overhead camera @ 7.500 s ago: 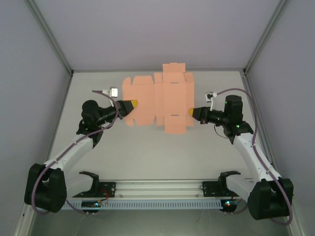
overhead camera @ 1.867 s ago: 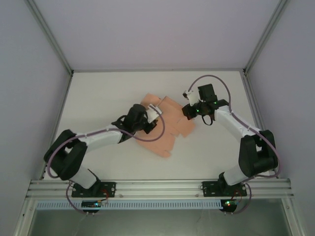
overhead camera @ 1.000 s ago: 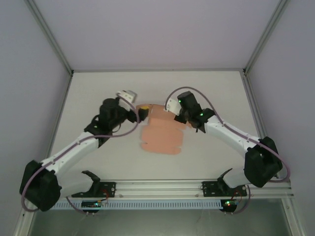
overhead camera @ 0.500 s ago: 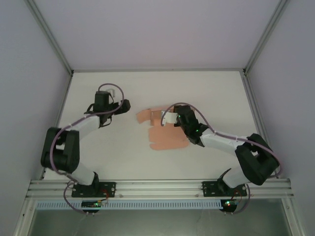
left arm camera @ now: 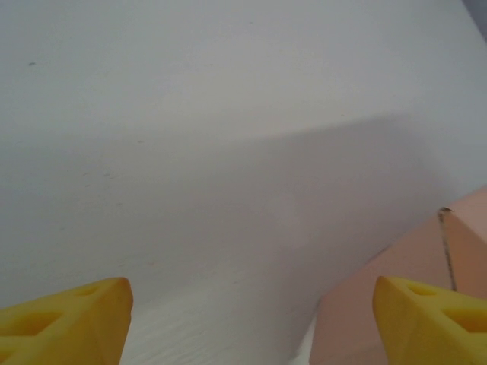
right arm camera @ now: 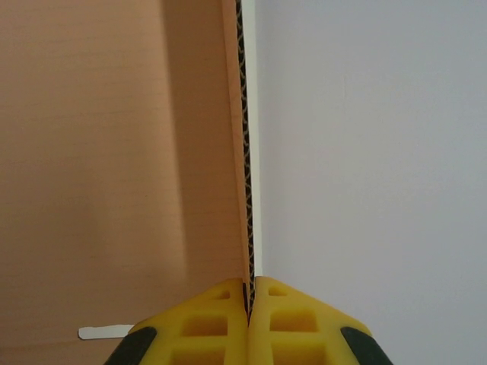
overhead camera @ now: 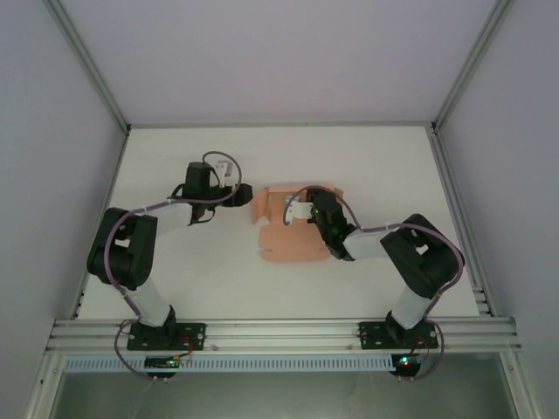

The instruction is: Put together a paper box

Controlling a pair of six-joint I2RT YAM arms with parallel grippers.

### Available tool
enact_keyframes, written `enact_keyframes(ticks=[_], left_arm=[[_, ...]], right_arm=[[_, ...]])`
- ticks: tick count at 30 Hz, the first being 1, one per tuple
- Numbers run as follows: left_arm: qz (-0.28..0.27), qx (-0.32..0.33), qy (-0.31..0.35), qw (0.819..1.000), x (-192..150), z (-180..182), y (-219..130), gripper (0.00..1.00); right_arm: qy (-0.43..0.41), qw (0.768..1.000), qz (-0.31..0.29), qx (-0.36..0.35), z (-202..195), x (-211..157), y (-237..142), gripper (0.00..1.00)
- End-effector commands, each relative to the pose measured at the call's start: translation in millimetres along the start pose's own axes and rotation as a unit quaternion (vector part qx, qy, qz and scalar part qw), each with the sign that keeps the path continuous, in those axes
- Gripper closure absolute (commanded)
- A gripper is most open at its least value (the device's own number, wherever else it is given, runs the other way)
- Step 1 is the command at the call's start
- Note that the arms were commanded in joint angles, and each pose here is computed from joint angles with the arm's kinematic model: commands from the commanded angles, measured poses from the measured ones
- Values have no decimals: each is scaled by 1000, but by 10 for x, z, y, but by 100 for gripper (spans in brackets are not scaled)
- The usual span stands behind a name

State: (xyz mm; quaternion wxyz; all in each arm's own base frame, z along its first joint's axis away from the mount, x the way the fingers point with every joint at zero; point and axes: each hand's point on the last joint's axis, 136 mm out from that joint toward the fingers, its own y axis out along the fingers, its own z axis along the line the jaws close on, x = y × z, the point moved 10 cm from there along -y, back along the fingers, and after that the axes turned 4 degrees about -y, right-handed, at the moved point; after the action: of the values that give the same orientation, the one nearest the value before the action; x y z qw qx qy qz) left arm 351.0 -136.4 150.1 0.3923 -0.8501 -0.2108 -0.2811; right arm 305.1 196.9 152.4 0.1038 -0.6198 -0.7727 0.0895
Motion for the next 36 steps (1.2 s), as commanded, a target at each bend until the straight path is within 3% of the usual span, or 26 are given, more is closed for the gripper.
enact_keyframes(ticks=[1,11,19,27,36], left_arm=[[3,-42,25,999,-110,-72,9,21],[16,-135,78,988,-336,-351,118,43],[5,-161,101,982,-397,-431,162,45],[0,-125,172,977,-516,-567,277,45],[-41,-54,193,979,-564,-604,388,62]], right_arm=[[18,999,20,-34,-97,-20,30,100],[49,998,28,-20,-111,-41,-78,100],[36,998,41,-13,-39,-56,-151,100],[-8,999,39,-12,104,20,-268,100],[-31,999,31,2,342,105,-387,100]])
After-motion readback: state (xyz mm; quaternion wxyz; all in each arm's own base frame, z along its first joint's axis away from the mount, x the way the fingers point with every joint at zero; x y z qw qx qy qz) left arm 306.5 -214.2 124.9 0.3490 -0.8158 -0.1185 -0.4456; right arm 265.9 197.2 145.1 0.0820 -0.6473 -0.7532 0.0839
